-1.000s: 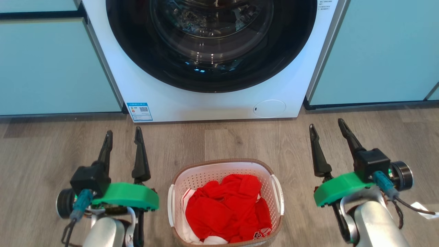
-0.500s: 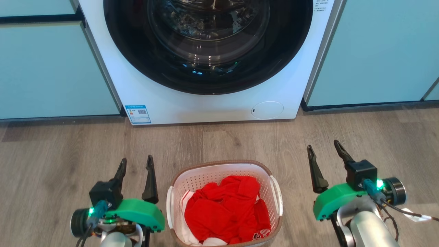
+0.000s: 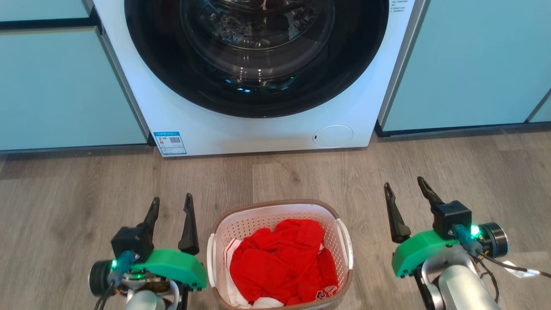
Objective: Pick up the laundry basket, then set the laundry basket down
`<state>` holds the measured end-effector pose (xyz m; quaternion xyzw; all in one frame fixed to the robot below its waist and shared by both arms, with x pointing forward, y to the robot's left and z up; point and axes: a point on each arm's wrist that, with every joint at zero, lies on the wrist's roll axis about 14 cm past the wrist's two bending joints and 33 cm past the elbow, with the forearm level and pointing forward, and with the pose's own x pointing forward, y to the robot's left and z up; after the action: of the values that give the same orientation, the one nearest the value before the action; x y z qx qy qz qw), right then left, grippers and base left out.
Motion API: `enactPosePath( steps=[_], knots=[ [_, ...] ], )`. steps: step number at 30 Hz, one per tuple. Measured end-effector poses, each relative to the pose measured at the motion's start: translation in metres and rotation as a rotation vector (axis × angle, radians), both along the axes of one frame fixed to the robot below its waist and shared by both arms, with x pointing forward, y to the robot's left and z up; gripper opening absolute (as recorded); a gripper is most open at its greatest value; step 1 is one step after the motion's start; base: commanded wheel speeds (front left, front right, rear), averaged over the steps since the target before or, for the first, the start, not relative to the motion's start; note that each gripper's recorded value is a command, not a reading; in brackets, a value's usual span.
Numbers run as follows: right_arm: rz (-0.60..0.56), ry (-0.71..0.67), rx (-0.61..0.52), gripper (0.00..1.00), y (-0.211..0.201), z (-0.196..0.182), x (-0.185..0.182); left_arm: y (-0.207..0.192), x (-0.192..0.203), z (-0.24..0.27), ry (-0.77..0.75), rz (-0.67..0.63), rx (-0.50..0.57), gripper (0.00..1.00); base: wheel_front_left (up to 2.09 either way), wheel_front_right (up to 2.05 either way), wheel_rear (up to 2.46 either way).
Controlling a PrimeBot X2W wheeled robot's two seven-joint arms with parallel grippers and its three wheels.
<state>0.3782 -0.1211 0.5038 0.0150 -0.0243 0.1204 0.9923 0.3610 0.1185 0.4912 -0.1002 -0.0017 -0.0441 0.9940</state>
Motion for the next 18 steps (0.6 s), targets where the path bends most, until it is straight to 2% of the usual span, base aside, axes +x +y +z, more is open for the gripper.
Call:
enactPosePath(
  steps=[11,18],
  knots=[
    [-0.008,0.012,-0.003,1.0,-0.003,-0.004,0.001,-0.003,0.0,-0.014,0.048,-0.013,-0.031,1.0,0.0,0.0,0.0],
    [-0.009,0.06,-0.02,1.0,-0.004,-0.021,0.007,-0.004,0.0,-0.039,0.132,-0.014,-0.047,1.0,0.0,0.0,0.0]
  ],
)
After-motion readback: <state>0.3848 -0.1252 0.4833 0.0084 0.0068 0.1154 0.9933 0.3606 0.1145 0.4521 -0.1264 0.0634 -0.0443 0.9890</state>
